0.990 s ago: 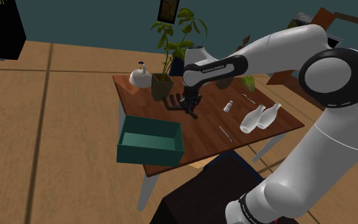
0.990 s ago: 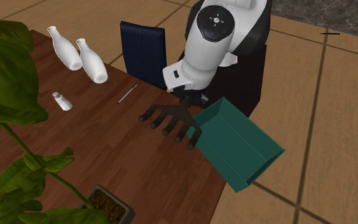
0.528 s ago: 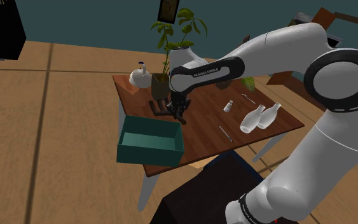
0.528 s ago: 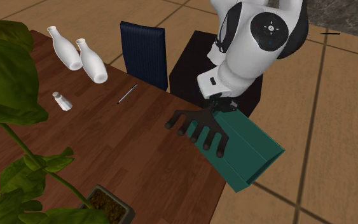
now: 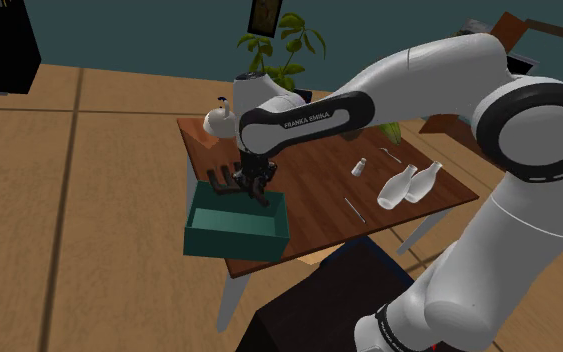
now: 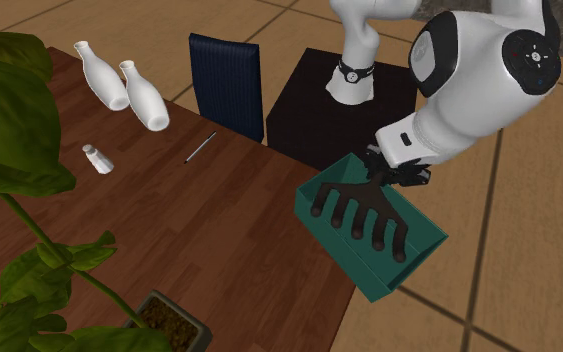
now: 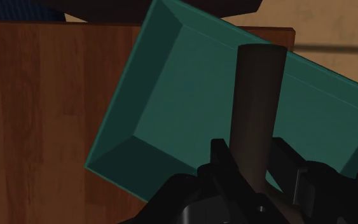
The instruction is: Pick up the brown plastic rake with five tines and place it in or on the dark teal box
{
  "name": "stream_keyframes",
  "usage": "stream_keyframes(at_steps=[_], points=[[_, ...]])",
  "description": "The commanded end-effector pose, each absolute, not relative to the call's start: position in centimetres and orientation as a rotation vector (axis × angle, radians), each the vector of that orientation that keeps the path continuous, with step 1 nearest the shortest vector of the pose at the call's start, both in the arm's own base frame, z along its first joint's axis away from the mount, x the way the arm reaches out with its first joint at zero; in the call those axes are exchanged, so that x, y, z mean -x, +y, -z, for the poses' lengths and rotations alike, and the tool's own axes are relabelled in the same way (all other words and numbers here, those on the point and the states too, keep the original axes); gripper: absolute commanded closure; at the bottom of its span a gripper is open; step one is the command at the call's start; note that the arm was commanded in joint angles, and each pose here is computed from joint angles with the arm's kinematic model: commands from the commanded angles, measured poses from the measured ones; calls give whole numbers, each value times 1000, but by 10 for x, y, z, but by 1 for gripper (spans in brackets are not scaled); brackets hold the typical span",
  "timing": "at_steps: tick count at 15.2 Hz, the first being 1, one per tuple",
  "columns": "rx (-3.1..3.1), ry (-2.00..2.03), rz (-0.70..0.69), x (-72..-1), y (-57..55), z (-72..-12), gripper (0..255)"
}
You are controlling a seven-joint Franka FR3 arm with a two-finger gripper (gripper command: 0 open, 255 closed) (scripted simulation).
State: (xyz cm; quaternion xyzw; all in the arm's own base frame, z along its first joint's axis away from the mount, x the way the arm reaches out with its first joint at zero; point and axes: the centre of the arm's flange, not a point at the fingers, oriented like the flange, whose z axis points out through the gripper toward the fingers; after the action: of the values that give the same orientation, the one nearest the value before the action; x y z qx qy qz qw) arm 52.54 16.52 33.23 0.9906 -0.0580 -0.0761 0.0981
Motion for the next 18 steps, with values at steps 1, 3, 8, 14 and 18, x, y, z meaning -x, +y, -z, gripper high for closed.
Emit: stream_keyframes(at_steps=[1,3,8,14,18], points=[[-2931,-174,224,-521,183,-330,255],[-2931,-174,224,-521,183,-319,255],[-2931,-174,224,-521,183,-293,255],[-2931,-174,224,-521,183,-261,255],[-2931,-174,224,-521,183,-261,255]])
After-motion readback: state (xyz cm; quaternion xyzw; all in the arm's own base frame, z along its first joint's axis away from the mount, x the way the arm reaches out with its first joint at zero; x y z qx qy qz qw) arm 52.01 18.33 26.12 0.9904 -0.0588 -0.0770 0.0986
